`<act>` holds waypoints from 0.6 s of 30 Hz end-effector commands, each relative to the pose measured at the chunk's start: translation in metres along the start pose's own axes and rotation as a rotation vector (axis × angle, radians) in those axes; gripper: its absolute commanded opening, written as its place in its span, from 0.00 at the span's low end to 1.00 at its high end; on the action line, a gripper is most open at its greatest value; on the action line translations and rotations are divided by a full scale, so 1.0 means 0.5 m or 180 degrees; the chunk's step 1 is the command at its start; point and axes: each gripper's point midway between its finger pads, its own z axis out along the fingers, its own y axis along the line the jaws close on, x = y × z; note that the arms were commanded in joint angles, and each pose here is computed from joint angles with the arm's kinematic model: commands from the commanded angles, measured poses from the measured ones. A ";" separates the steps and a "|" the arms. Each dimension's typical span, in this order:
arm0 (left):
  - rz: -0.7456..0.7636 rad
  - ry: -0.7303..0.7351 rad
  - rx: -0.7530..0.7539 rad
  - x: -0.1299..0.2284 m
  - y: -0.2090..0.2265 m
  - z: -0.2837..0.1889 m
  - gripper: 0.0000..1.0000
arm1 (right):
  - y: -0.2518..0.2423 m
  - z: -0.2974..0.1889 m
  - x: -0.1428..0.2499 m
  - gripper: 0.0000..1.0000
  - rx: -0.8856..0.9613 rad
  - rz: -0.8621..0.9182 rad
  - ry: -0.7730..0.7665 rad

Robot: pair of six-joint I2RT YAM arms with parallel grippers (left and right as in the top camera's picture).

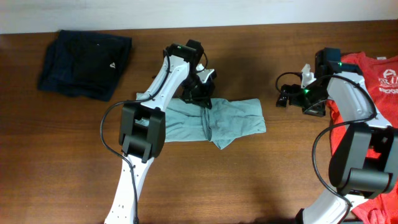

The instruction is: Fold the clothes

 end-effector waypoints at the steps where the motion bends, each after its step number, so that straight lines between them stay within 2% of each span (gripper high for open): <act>1: 0.0110 -0.0118 0.0030 -0.019 -0.017 -0.017 0.01 | -0.001 -0.016 -0.014 0.99 0.0025 -0.0003 -0.0092; 8: 0.0207 -0.0314 -0.0164 -0.045 -0.016 -0.051 0.01 | -0.001 -0.016 -0.014 0.99 0.0025 -0.0003 -0.0092; 16: 0.0173 -0.0187 -0.0631 -0.024 0.019 -0.045 0.01 | -0.001 -0.016 -0.014 0.99 0.0025 -0.0003 -0.0092; 17: 0.0172 -0.0161 -0.0648 -0.020 0.018 -0.043 0.06 | -0.001 -0.016 -0.014 0.99 0.0025 -0.0003 -0.0092; 18: 0.0171 -0.0133 -0.0667 -0.015 0.017 -0.041 0.17 | -0.001 -0.016 -0.014 0.99 0.0025 -0.0003 -0.0092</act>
